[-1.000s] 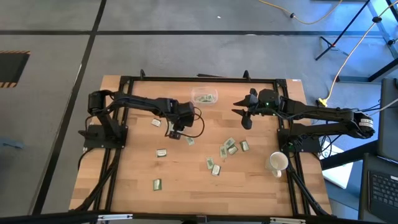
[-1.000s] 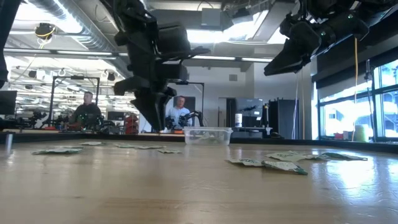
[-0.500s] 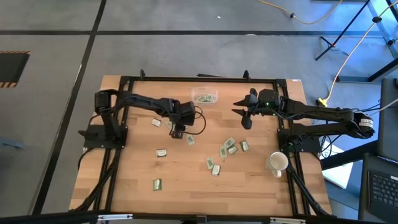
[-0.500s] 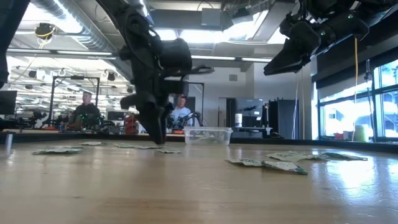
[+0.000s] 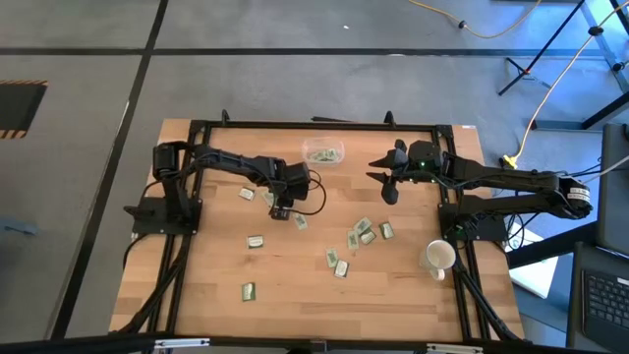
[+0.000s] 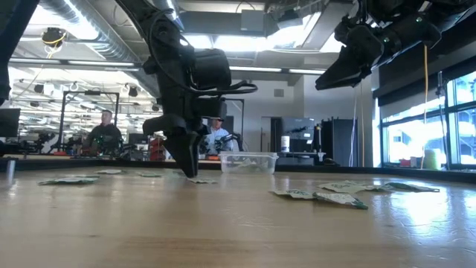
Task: Pick and place items into bin
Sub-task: Put the white stevia packet into the transparent bin
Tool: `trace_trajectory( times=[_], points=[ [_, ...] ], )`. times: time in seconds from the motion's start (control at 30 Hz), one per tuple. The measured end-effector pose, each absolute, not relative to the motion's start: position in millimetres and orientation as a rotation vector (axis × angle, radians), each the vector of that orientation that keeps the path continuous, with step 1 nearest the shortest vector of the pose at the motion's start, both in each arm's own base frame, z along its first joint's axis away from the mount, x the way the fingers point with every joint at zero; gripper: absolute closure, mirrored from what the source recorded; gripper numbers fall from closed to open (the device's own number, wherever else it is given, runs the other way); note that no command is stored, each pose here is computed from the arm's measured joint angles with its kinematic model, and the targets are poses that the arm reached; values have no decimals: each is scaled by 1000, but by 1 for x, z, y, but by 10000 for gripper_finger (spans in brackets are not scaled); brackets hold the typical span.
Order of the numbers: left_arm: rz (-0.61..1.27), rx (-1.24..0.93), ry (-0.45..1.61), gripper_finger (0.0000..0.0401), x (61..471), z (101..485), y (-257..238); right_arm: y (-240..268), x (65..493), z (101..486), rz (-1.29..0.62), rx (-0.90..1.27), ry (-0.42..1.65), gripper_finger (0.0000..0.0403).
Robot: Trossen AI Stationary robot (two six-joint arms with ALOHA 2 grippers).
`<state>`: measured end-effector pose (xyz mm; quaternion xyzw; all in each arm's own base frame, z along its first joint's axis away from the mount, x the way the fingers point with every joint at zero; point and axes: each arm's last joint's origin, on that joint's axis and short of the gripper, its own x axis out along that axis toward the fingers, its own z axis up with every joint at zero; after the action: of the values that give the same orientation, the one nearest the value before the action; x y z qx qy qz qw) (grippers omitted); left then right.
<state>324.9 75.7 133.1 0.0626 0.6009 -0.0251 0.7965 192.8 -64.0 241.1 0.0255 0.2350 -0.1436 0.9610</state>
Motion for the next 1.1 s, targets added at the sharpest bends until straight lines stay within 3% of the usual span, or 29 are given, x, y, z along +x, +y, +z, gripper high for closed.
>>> trace_trajectory(
  times=[0.63,0.9,1.1],
  points=[
    [-44,158,1288,398,321,141,76,-64,193,240,-291,53,484,251],
    [-52,259,1144,398,333,181,81,-64,192,239,-290,55,496,251],
    [60,342,981,394,353,213,105,-64,192,239,-290,55,496,251]
  ],
)
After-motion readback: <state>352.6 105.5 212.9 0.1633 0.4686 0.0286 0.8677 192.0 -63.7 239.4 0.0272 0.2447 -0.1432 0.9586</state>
